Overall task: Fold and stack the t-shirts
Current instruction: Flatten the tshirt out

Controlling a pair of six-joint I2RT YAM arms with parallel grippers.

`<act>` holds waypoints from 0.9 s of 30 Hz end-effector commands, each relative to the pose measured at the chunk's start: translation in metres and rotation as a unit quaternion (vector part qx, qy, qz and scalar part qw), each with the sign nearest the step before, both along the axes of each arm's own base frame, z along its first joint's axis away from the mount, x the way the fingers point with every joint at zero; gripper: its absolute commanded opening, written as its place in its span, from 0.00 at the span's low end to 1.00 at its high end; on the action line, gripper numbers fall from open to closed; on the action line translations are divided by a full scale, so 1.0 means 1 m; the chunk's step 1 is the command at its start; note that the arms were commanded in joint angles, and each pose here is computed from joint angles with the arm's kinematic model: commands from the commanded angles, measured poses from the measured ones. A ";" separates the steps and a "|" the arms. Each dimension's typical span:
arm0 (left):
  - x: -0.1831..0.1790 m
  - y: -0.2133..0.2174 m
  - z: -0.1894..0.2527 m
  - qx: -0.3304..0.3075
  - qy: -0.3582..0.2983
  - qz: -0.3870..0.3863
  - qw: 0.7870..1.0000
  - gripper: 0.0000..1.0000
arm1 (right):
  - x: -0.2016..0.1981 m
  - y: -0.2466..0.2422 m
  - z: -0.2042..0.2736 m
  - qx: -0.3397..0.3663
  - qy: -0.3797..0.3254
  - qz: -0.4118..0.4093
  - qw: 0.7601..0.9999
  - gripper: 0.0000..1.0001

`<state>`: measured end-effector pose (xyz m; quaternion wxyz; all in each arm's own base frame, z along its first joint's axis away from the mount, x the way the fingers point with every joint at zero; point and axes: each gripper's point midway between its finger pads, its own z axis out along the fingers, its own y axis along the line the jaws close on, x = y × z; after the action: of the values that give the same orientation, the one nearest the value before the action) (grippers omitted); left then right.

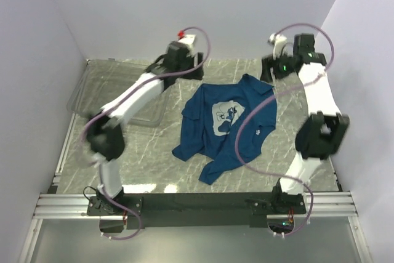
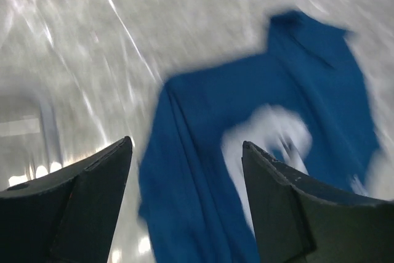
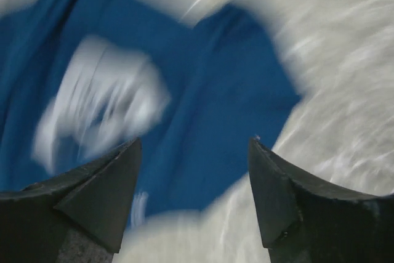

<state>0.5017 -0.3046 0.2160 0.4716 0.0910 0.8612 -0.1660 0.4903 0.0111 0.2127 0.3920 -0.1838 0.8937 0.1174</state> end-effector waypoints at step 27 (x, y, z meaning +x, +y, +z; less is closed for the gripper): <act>-0.290 0.080 -0.117 -0.146 0.187 0.008 0.971 0.76 | -0.330 0.199 -0.168 -0.176 -0.001 0.539 0.823 0.71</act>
<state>0.2023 -0.2226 0.0865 0.2815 0.0035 0.9156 -0.2873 0.1538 0.1957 0.0511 0.2060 -0.7073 0.6571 0.1598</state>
